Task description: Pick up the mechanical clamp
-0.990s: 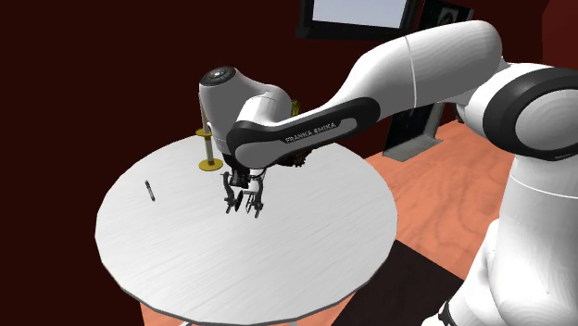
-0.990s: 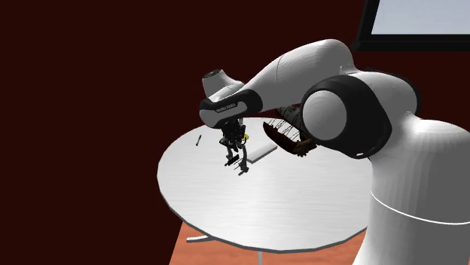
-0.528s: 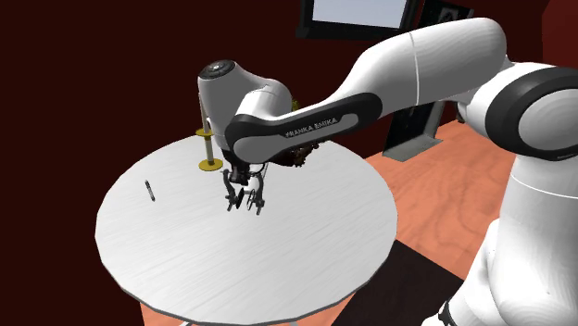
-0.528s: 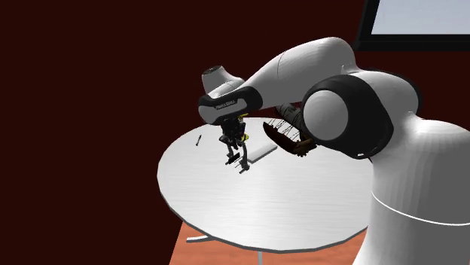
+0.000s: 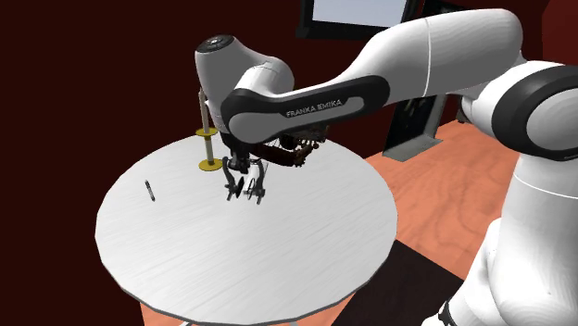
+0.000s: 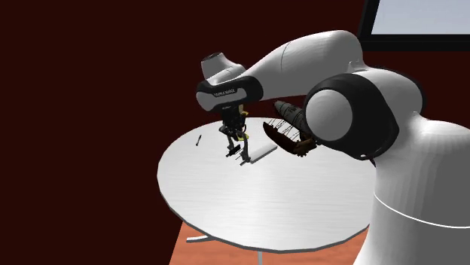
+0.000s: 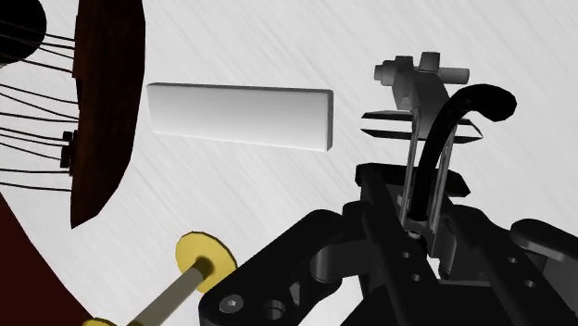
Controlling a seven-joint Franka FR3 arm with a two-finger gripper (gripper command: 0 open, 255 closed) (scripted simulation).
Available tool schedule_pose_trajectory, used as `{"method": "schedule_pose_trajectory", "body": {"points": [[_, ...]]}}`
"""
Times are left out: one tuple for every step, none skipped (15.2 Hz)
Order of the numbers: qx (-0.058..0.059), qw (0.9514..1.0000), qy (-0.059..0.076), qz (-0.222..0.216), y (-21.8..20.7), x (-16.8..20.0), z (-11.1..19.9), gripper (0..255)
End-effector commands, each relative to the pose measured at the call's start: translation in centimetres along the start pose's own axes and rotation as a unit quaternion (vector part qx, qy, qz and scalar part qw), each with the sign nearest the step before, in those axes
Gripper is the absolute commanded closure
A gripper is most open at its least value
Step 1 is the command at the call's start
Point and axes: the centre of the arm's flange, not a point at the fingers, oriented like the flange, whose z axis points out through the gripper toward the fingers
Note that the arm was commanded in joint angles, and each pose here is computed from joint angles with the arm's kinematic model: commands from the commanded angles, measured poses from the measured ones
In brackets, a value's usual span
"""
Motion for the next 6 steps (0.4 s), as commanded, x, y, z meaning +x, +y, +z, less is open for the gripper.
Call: {"method": "schedule_pose_trajectory", "body": {"points": [[0.0,1.0,0.0,0.0,0.3,0.0,-1.0,255],[0.0,1.0,0.0,0.0,0.5,0.0,-1.5,255],[0.0,1.0,0.0,0.0,0.6,0.0,-2.0,255],[0.0,1.0,0.0,0.0,0.8,0.0,-2.5,255],[0.0,1.0,0.0,0.0,0.8,0.0,-2.6,255],[0.0,1.0,0.0,0.0,0.8,0.0,-2.6,255]]}}
